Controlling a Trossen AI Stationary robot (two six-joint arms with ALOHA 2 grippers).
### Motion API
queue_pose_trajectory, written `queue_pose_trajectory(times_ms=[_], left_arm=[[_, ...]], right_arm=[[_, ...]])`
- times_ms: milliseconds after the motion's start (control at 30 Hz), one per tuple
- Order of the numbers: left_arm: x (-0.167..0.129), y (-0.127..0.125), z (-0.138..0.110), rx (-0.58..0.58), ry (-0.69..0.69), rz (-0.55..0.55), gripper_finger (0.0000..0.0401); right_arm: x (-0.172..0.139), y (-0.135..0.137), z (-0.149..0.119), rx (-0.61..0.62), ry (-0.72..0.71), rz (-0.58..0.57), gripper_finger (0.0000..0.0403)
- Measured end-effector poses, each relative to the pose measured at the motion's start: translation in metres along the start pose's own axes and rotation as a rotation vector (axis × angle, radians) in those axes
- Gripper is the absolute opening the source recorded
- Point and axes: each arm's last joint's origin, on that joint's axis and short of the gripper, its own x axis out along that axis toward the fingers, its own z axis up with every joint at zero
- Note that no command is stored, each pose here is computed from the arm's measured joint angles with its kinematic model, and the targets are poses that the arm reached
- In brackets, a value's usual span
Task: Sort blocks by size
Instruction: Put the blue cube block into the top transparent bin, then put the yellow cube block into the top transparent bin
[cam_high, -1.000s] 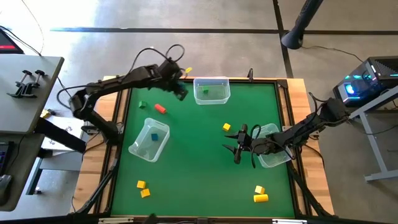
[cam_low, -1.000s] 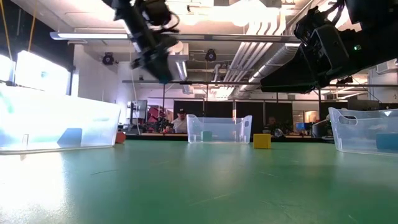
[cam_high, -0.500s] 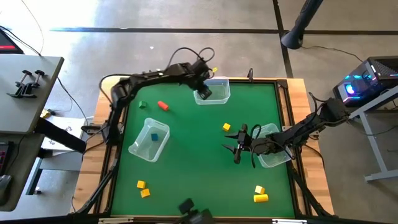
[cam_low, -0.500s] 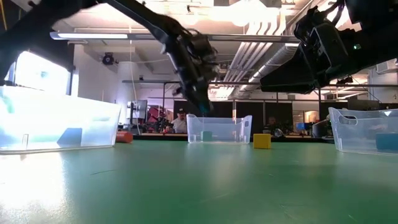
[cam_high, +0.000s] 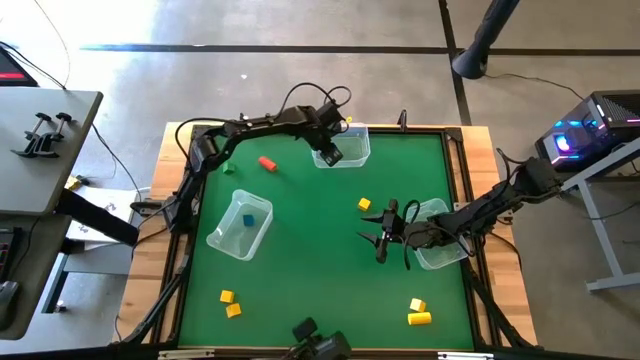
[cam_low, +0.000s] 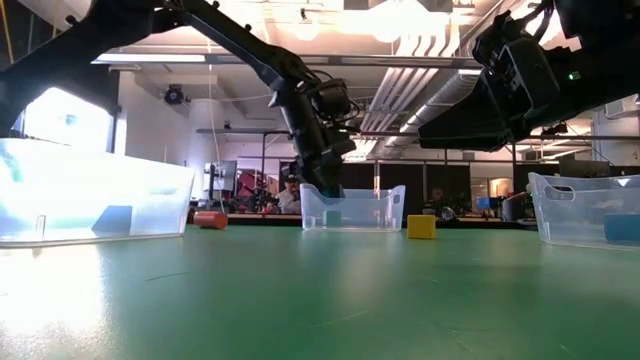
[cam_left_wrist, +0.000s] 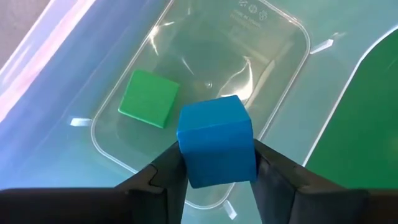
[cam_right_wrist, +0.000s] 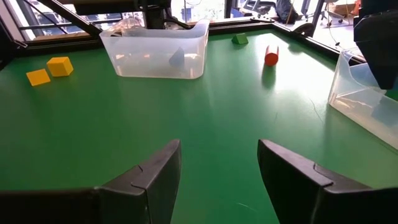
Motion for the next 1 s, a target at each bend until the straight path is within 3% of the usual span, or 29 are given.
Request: queue_pose_trajectory(times_ms=[300,600,800,1000], left_arm=[[0.000,0.000,0.000,0.007,0.000,0.000,0.0194],[0.000,-0.006,-0.006,0.056,0.055,0.026,0.0194],[-0.009,-0.039,-0.007,0.172,0.021,0.090,0.0183],[-0.052,-0.078,-0.007,0.274,-0.166,0.101,0.0174]], right_arm=[[0.000,0.000,0.000,0.000,0.000,0.000,0.0209],[0.000,0.000,-0.002,0.023,0.020,-0.004,0.0209],[0.000,-0.001,-0.005,0.045,0.048,-0.012,0.0209],[0.000,-0.001,-0.005,0.043,0.049,-0.012,0.0209]])
